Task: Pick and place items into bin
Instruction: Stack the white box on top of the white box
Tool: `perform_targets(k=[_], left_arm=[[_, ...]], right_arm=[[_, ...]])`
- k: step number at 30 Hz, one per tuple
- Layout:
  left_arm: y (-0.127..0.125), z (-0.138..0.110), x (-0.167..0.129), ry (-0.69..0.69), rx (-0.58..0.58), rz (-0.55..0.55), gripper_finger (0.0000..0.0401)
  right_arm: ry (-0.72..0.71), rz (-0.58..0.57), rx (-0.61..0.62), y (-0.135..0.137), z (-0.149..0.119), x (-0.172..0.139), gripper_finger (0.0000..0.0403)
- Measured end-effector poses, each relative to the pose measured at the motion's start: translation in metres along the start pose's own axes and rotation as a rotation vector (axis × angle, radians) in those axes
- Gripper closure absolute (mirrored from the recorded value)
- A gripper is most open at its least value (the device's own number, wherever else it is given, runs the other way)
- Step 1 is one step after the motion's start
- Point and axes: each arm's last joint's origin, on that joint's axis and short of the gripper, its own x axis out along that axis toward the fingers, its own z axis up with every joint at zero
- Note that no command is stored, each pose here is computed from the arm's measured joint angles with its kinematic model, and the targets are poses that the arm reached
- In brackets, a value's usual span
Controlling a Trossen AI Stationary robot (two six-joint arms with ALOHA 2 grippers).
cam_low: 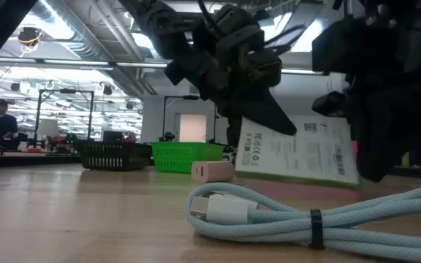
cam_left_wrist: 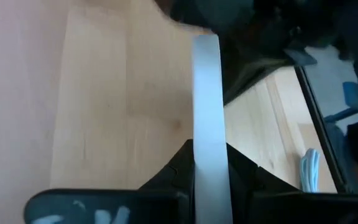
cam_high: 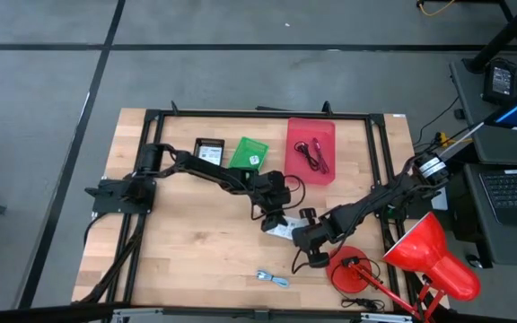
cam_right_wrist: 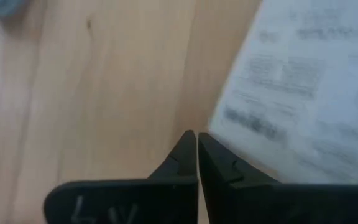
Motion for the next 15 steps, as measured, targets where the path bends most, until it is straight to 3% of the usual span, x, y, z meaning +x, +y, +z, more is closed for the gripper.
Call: perform_targets(k=[10,15], left_arm=[[-0.020,0.019,-0.040,-0.024,0.137,0.037,0.0367],[-0.025,0.024,-0.073,0.005,0.185,0.192,0.0367]], right_arm=[[-0.060,-0.006,-0.020,0.001,0.011,-0.024,0.0403],[-0.062,-0.021,-0.023,-0.001,0.010,-0.029,0.0403]])
